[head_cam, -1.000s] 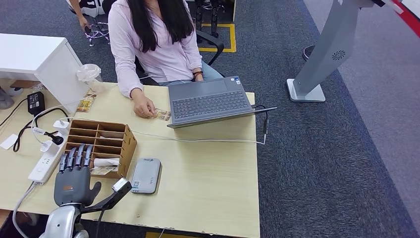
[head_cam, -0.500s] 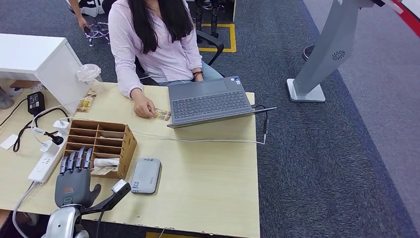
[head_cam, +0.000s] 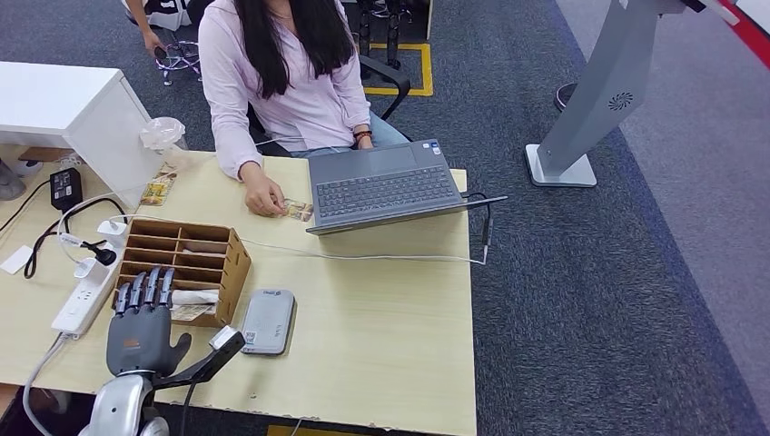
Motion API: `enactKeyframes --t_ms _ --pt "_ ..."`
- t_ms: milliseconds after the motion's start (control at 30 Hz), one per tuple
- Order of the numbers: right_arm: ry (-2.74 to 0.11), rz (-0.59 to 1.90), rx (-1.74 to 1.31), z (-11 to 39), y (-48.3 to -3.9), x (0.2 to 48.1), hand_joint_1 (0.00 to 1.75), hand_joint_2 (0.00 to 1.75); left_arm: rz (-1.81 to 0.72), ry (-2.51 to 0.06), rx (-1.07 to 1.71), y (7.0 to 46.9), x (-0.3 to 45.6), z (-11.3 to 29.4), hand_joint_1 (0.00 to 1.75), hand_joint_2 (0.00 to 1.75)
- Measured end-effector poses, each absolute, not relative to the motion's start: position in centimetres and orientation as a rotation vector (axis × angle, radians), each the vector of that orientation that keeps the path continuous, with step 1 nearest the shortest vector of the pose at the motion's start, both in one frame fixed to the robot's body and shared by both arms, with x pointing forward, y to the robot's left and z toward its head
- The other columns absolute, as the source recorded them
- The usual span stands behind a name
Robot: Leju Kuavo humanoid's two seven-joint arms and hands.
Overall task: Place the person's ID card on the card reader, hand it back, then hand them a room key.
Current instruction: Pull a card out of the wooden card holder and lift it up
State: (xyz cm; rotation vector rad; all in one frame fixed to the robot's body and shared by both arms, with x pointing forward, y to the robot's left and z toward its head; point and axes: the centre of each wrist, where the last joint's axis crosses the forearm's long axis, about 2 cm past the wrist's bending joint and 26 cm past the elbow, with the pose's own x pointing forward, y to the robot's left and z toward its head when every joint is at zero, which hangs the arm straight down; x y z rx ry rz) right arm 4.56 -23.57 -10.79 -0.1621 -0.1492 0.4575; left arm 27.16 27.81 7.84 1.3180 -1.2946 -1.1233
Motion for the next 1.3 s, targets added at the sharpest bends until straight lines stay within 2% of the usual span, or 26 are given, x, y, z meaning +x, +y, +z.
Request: enactKeyframes --t_ms 400,533,1300 --pt "-0.149 0.454 -0.162 -10.79 -23.58 4.55 0.00 0.00 -1.124 -1.316 1.312 27.50 27.18 7.89 0.00 1.75" --pt "-0.150 0.455 -0.161 -10.79 -23.58 4.55 0.00 0.00 -1.123 -1.316 1.311 27.46 27.18 7.89 1.75 1.75" --pt "-0.152 0.449 -0.160 -10.79 -23.60 4.54 0.00 0.00 -1.131 -1.334 1.301 27.39 27.28 7.98 1.75 1.75"
